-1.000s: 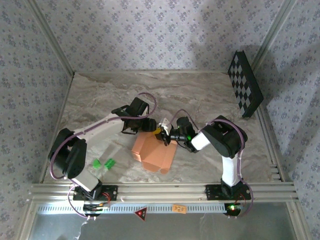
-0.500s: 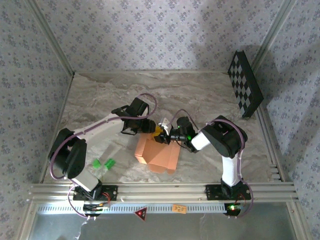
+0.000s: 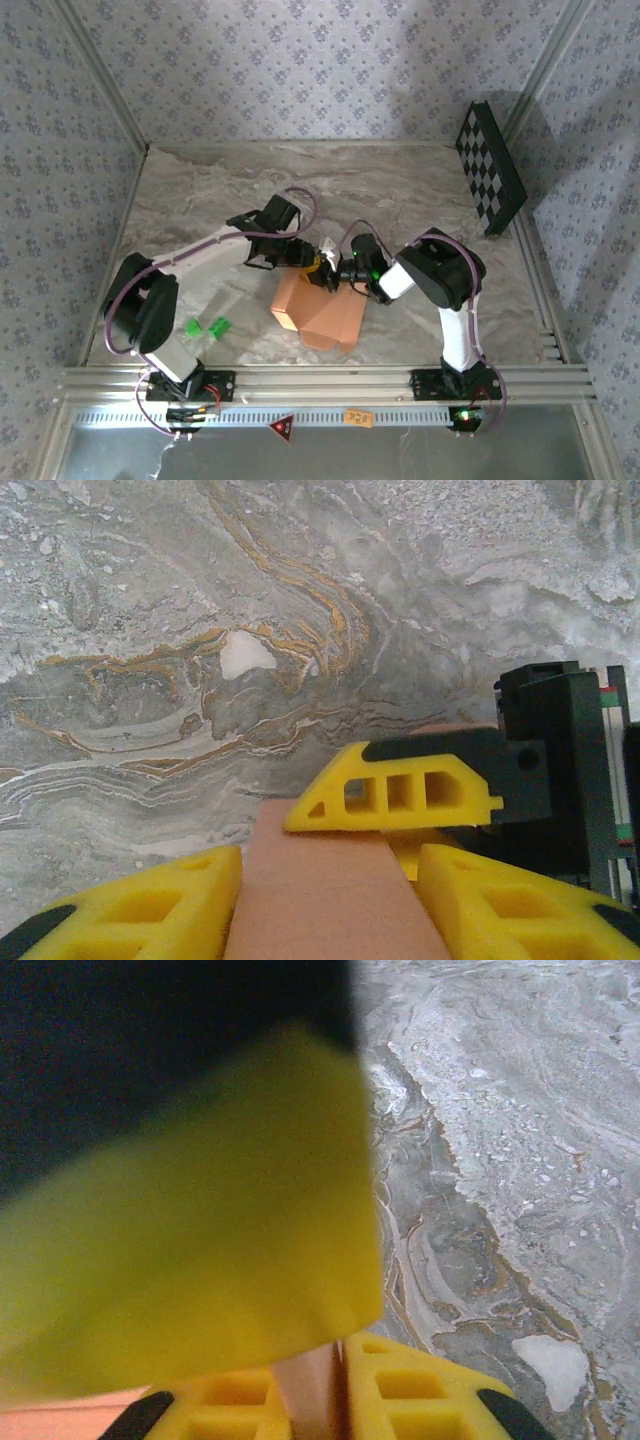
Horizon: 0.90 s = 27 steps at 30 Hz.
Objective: Fold the paper box
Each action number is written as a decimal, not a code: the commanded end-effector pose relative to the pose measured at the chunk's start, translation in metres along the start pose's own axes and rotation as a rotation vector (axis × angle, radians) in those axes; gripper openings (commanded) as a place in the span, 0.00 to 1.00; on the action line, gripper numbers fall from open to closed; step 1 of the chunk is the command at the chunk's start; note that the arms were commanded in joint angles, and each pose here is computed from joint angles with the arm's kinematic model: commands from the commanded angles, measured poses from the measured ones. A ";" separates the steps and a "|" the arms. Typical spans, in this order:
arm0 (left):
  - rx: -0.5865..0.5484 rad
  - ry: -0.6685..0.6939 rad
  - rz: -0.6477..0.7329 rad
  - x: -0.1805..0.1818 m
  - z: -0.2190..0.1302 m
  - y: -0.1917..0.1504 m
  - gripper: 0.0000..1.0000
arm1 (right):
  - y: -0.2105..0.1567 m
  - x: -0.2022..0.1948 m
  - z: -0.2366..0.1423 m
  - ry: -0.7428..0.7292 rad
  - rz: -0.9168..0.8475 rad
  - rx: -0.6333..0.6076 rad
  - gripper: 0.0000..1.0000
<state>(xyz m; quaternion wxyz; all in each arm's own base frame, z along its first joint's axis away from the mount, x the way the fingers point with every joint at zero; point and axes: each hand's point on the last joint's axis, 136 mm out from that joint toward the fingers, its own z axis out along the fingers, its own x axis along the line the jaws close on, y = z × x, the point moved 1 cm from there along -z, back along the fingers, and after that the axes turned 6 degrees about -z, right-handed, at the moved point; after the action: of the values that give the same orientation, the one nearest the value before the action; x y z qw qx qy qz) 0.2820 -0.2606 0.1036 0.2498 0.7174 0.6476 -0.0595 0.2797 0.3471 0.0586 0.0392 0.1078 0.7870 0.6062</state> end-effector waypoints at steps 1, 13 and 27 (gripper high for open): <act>0.029 -0.108 0.032 -0.026 -0.002 -0.002 0.48 | 0.010 -0.006 0.003 -0.014 -0.012 -0.033 0.13; -0.006 -0.186 -0.003 -0.039 -0.013 0.001 0.62 | 0.007 -0.017 0.001 -0.121 -0.005 0.022 0.00; -0.234 -0.159 -0.091 0.001 -0.084 0.029 0.89 | -0.019 -0.009 -0.031 -0.173 0.145 0.530 0.00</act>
<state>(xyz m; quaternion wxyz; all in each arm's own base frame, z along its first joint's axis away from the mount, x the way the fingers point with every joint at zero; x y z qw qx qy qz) 0.2882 -0.2259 0.1544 0.3297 0.6535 0.6794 -0.0514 0.3059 0.3396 0.0852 0.0900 0.1827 0.8433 0.4973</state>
